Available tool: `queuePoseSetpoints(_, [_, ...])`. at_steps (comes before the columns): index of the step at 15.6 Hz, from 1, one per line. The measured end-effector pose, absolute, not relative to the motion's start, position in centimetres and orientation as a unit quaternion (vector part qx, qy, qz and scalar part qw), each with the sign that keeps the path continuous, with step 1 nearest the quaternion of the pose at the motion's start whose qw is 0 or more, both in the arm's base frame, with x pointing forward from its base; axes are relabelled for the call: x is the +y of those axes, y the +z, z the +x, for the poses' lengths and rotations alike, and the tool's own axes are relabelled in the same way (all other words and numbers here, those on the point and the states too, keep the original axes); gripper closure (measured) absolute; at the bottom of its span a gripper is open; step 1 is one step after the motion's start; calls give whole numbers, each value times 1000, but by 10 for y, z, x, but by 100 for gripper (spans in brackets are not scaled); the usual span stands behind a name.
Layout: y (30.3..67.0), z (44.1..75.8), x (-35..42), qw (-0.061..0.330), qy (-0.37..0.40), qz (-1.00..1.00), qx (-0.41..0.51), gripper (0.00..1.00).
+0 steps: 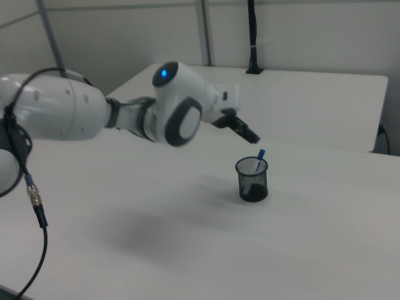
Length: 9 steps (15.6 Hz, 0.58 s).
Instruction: Insert the marker
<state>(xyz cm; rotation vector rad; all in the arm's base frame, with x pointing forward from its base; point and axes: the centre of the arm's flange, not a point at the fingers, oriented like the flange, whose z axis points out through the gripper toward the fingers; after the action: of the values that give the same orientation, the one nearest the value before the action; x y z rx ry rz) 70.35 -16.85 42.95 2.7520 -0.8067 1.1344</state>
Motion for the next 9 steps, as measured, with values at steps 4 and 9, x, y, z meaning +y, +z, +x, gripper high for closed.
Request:
queuePoseSetpoints(4, [458, 694, -105, 27, 222, 940, -257, 0])
queuePoseSetpoints(9, [489, 655, -20, 34, 71, 973, -216, 0])
